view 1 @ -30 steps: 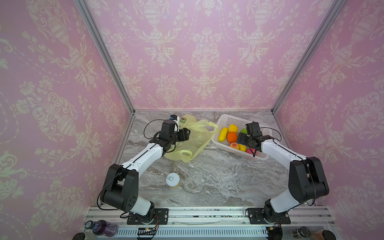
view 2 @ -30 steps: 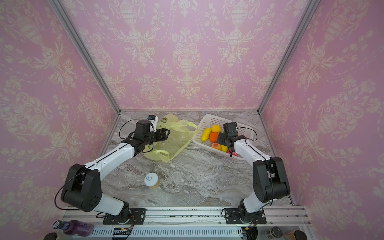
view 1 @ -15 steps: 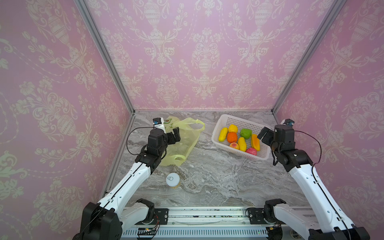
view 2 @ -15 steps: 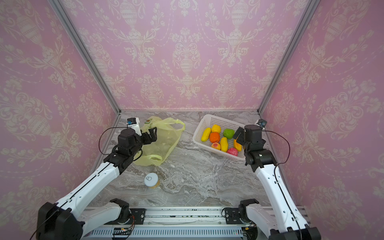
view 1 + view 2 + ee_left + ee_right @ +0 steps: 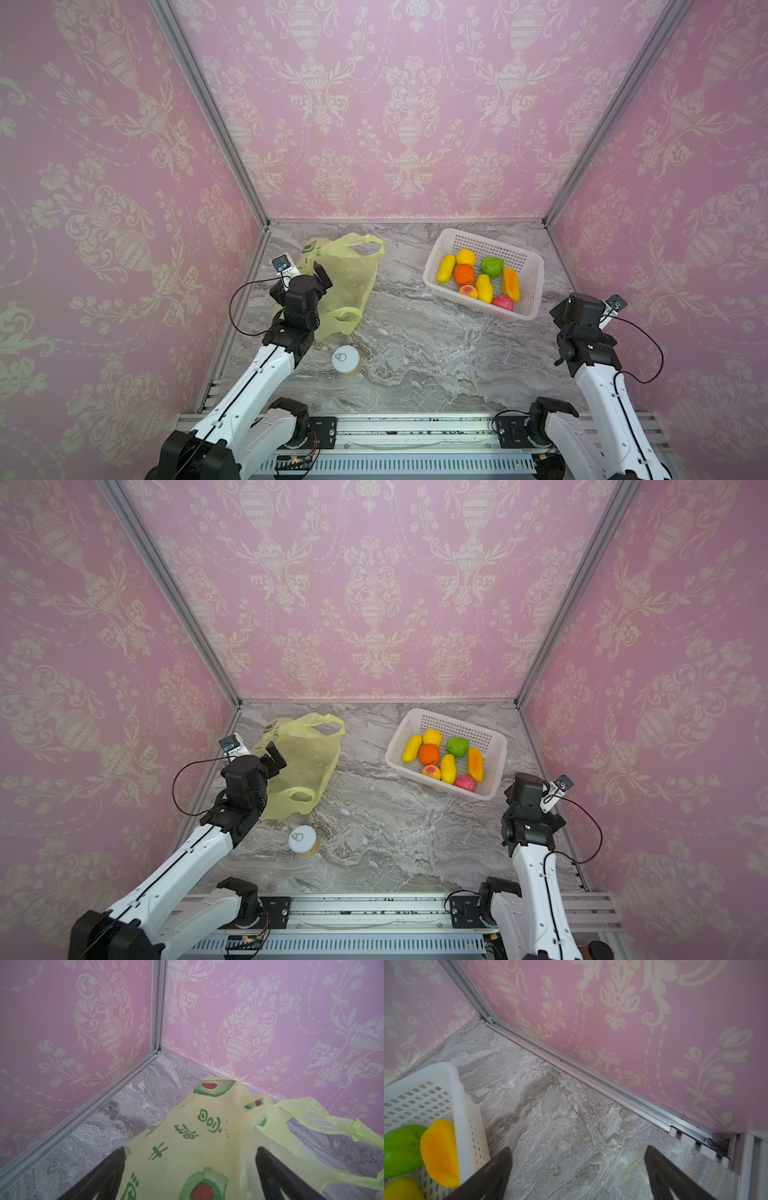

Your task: Untie the knot of the plastic bag and take out the fruit

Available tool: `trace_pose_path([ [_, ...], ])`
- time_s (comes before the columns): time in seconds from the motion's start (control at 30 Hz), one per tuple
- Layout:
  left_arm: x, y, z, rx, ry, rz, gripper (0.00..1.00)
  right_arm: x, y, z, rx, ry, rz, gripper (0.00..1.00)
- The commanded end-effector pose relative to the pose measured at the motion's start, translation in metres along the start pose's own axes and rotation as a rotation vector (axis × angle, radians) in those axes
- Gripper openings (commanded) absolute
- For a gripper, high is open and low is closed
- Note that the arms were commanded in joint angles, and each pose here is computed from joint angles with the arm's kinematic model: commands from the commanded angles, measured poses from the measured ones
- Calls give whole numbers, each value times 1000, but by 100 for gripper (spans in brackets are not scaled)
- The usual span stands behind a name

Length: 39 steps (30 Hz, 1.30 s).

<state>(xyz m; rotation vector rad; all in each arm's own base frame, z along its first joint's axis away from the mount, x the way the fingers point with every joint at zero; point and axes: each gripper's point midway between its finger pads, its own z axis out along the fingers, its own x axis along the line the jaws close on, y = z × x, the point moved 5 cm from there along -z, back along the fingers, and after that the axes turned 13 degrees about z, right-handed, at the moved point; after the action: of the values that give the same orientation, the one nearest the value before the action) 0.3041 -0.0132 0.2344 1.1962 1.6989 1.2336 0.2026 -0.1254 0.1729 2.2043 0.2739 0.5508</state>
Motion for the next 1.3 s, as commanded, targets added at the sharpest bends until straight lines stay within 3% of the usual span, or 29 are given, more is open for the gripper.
trace_pose_path([
  [0.0,-21,-1,12,45,-110,-9,99,1,-12,22,49,15,51,100],
  [0.27,-70,-43,57,191,-305,-21,99,15,-34,48,67,108,20,100],
  [0.37,-105,-42,70,206,-417,-20,99,19,-42,57,66,147,39,100],
  [0.53,-180,-34,58,165,-552,134,100,38,-55,69,120,216,0,100],
  [0.67,-209,-33,59,168,-594,135,99,51,-58,70,115,271,-4,100],
  [0.87,-192,-16,57,99,-491,190,99,71,-61,71,98,358,-8,100],
  [1.1,-160,38,24,-63,-424,248,99,107,-70,64,113,430,-162,100],
  [1.27,-96,53,10,-144,-228,189,99,133,-83,44,85,568,-309,100],
])
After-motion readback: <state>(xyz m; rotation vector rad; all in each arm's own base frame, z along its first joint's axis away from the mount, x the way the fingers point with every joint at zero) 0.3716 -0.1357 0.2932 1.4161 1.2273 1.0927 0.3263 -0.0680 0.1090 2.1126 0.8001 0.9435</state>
